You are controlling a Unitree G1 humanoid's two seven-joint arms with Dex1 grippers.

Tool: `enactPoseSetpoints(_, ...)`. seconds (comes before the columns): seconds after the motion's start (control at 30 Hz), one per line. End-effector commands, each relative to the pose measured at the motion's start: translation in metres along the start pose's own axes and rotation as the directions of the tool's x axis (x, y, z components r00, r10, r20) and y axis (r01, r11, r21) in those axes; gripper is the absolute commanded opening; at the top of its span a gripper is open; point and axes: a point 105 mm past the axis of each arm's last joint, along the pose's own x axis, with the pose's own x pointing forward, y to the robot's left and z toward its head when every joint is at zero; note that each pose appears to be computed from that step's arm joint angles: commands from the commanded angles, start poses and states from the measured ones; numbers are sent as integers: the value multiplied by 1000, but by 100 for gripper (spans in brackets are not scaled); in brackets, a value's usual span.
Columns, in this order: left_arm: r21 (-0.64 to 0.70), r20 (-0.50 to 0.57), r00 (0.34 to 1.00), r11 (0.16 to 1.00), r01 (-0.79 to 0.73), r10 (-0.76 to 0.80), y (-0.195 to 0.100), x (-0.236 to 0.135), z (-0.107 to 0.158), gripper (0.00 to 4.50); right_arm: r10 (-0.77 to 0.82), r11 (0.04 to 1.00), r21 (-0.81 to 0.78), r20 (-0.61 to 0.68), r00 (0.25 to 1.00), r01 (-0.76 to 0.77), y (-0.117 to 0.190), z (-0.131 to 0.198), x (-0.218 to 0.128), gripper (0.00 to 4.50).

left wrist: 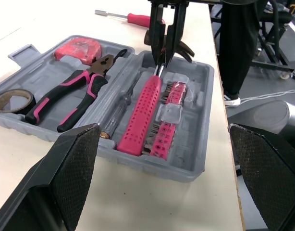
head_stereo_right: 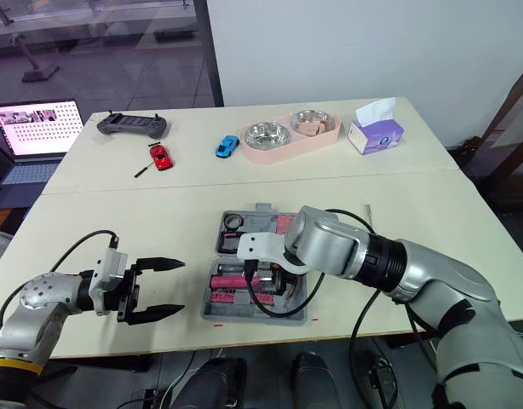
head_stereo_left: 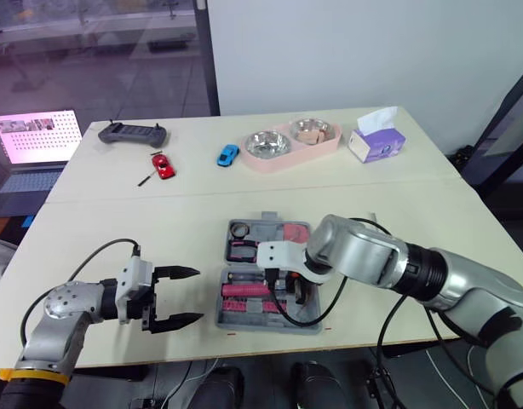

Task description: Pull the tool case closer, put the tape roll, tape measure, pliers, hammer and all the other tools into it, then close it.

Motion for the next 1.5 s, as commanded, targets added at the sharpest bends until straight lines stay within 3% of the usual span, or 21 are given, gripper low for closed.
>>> enactPoseSetpoints(0.03, 32, 10, 1000, 999, -3, 3, 0, -1, 6, 450, -19, 1000, -18, 35, 999, 20, -2, 9, -5, 4)
enactPoseSetpoints(0.43, 31, 10, 1000, 1000, -2, 1, 0, 0, 6, 450, -11, 1000, -3, 41, 999, 12, 0, 10, -3, 4)
enactPoseSetpoints(0.53, 30, 10, 1000, 1000, -2, 2, 0, 0, 6, 450, -14, 1000, -1, 43, 999, 14, -1, 10, -3, 125)
enactPoseSetpoints(0.7, 29, 11, 1000, 1000, -2, 1, -1, -1, 6, 450, -22, 1000, 2, 60, 998, 22, -2, 14, -7, 374)
enactPoseSetpoints(1.0, 32, 9, 1000, 999, -3, 3, 1, -1, 7, 450, -19, 1000, 25, 227, 974, 14, 3, 41, -16, 374)
enactPoseSetpoints(1.1, 32, 10, 1000, 999, -4, 4, 2, -2, 8, 450, -3, 1000, 16, 314, 949, -2, 11, 49, -15, 292)
enactPoseSetpoints(1.3, 34, 8, 1000, 999, -5, 5, 3, -2, 11, 450, -60, 998, 10, 439, 896, 62, 13, 45, -5, 2)
enactPoseSetpoints(1.4, 40, 8, 1000, 999, -8, 8, 4, -2, 14, 450, -129, 991, 64, 598, 791, 113, 15, 46, -8, 2)
enactPoseSetpoints(1.5, 42, 7, 1000, 999, -11, 11, 6, -2, 17, 450, -236, 972, 173, 670, 704, 162, 6, 37, -8, 2)
